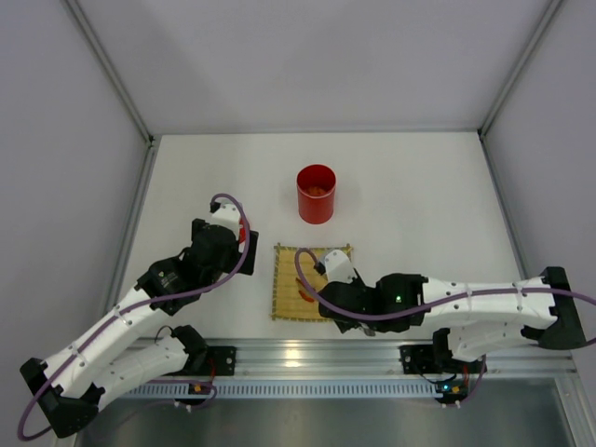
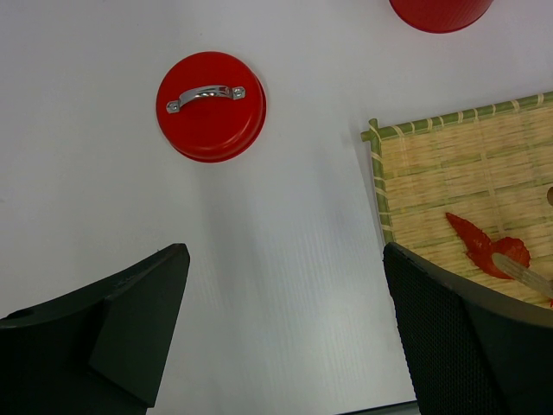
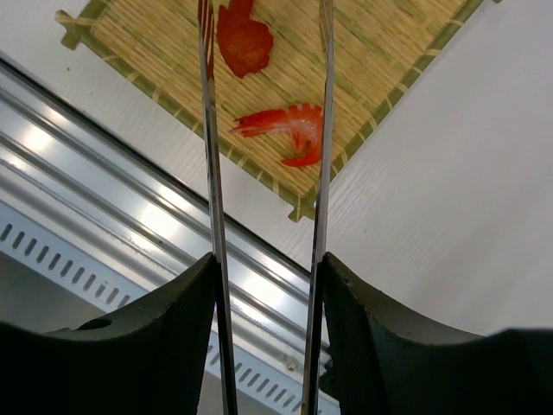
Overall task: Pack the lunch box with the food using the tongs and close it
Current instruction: Pick up the fake food from the plate.
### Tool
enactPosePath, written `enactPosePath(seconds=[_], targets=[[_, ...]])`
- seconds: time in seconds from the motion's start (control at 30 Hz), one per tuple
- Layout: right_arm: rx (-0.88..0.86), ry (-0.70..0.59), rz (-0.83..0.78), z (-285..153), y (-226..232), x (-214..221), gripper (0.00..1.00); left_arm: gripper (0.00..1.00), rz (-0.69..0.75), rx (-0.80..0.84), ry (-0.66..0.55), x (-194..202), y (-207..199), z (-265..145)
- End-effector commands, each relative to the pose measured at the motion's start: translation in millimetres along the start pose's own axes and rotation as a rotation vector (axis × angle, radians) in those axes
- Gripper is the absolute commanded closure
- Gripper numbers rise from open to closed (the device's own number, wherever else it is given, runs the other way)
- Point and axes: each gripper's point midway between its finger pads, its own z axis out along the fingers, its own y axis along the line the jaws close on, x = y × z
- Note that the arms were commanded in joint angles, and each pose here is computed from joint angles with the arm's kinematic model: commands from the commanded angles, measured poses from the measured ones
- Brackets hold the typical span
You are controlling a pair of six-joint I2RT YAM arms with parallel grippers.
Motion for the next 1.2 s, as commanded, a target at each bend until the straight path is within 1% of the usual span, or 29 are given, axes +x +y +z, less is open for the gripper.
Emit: enactPosePath(seconds=[0.0, 0.2, 0.57, 0.73, 0.8, 0.83, 0.97, 1.17], targets=[[-0.032, 0.021, 0.006, 3.8, 3.8, 8.1, 0.51, 0.01, -0.018, 0.008, -0.034, -6.2, -1.2, -1.0], [-0.043, 0.053, -0.008, 13.8, 9.0, 21.1, 0.51, 0.01, -0.019, 0.007, -0.036, -6.8, -1.0, -1.2], [-0.067, 0.062, -0.017, 24.1, 22.1, 21.1, 0.53, 0.01, -0.017, 0.007, -0.036, -6.8, -0.9, -1.2], [-0.072, 0.065, -0.014, 25.1, 23.6, 21.5, 0.59, 0.01, -0.019, 0.007, -0.036, -6.6, -1.1, -0.9], [-0.072, 0.066, -0.017, 24.6, 23.5, 21.7, 0.62, 0.01, -0.019, 0.007, -0.036, -6.6, -1.1, -0.9], [-0.072, 0.066, -0.016, 23.6, 23.3, 21.3, 0.66, 0.01, -0.019, 0.007, -0.036, -6.6, -1.1, -0.9], [-0.064, 0.057, -0.011, 19.6, 19.9, 18.3, 0.71, 0.01, -0.019, 0.007, -0.037, -6.8, -1.0, -1.2], [-0.049, 0.022, 0.003, 11.2, 14.2, 8.2, 0.73, 0.01, -0.019, 0.007, -0.037, -7.2, -1.1, -1.1]])
